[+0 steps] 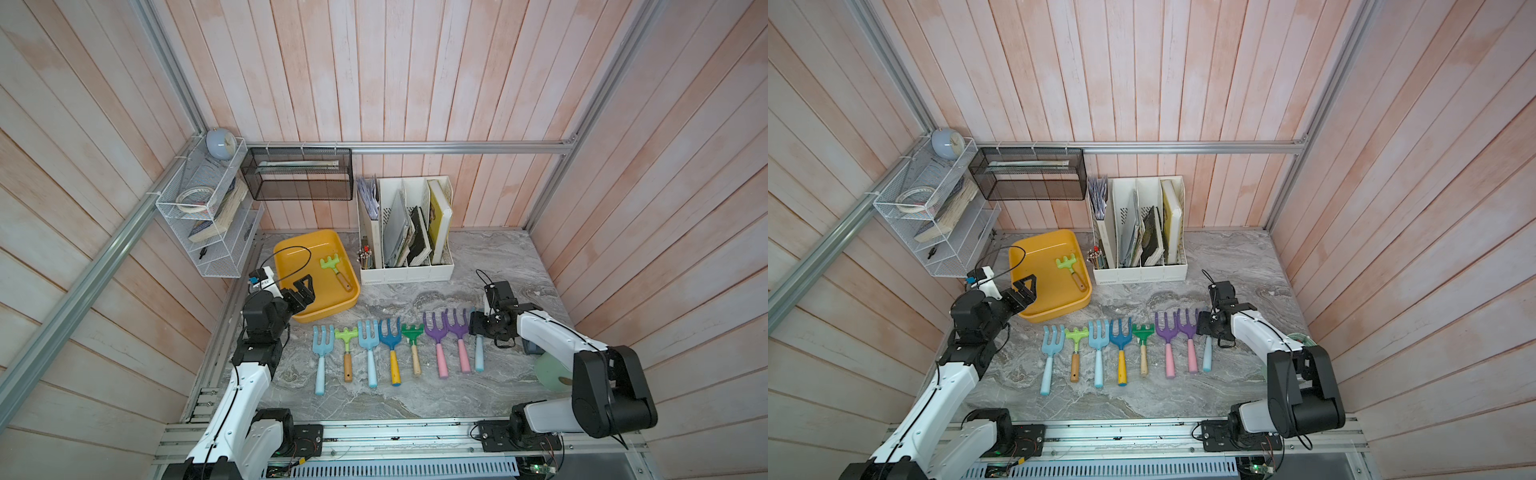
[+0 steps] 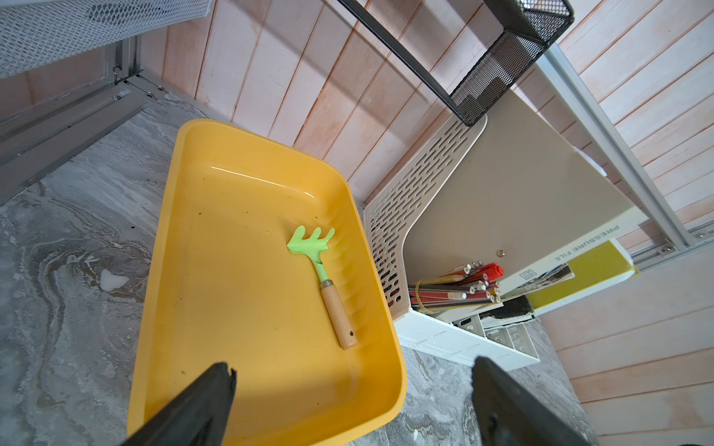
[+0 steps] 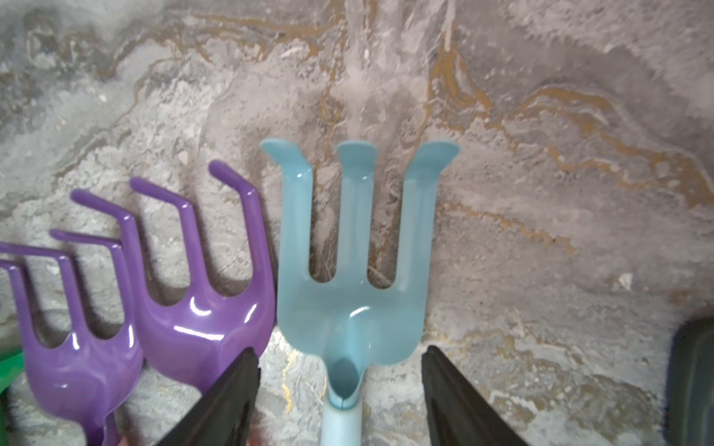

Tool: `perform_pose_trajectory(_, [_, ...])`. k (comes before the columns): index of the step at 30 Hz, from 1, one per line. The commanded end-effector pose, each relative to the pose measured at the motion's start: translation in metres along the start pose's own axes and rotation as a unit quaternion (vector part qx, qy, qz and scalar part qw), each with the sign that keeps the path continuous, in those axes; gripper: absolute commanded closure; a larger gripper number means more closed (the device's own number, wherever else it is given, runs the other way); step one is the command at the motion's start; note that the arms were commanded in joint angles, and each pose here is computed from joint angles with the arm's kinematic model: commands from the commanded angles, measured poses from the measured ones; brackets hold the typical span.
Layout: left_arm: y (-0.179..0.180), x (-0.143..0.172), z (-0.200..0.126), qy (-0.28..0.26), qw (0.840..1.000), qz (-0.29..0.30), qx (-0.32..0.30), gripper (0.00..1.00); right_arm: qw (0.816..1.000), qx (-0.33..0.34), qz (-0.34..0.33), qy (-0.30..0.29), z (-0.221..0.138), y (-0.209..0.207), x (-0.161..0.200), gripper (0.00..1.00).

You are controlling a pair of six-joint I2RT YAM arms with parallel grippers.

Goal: Take the hand rake out of the storage box
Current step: Place the rake at the center of the board.

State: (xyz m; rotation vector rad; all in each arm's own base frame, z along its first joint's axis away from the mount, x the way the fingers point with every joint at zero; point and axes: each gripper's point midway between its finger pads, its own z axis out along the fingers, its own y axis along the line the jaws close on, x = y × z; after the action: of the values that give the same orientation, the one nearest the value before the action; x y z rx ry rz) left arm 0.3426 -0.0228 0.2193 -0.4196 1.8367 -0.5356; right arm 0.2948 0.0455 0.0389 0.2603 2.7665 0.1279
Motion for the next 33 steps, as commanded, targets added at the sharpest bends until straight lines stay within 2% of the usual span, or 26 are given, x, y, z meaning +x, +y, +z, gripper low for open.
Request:
perform_pose_trajectory(1, [0.004, 0.004, 0.001, 0.002, 1.000, 0.005, -0.001, 0.00, 0.999, -0.019, -0.009, -0.041, -0.004, 0.000, -0.032, 0.29])
perform_pose_trajectory(2, [0.004, 0.004, 0.001, 0.002, 1.000, 0.005, -0.001, 0.00, 0.999, -0.014, -0.006, -0.050, -0.005, -0.004, -0.037, 0.31])
perform_pose_trajectory(4, [0.005, 0.004, 0.002, 0.002, 1.000, 0.005, -0.003, 0.00, 0.998, -0.014, 0.000, -0.061, -0.003, -0.010, -0.047, 0.47])
perform_pose_trajectory(12, [0.007, 0.005, 0.003, 0.003, 1.000, 0.005, -0.006, 0.00, 0.998, -0.013, -0.017, -0.061, 0.013, -0.015, -0.061, 0.52])
perform_pose_trajectory(15, [0.008, 0.005, 0.004, 0.005, 1.000, 0.004, -0.006, 0.00, 0.998, -0.005, -0.013, -0.059, 0.016, -0.024, -0.066, 0.63])
perform_pose_trajectory(17, [0.008, 0.006, 0.004, 0.005, 1.000, 0.003, -0.006, 0.00, 0.998, -0.001, -0.010, -0.061, 0.016, -0.028, -0.070, 0.67])
perform_pose_trajectory(33, [0.008, 0.006, 0.003, 0.003, 1.000, 0.004, -0.006, 0.00, 0.995, -0.045, -0.069, -0.050, 0.027, -0.013, -0.076, 0.76])
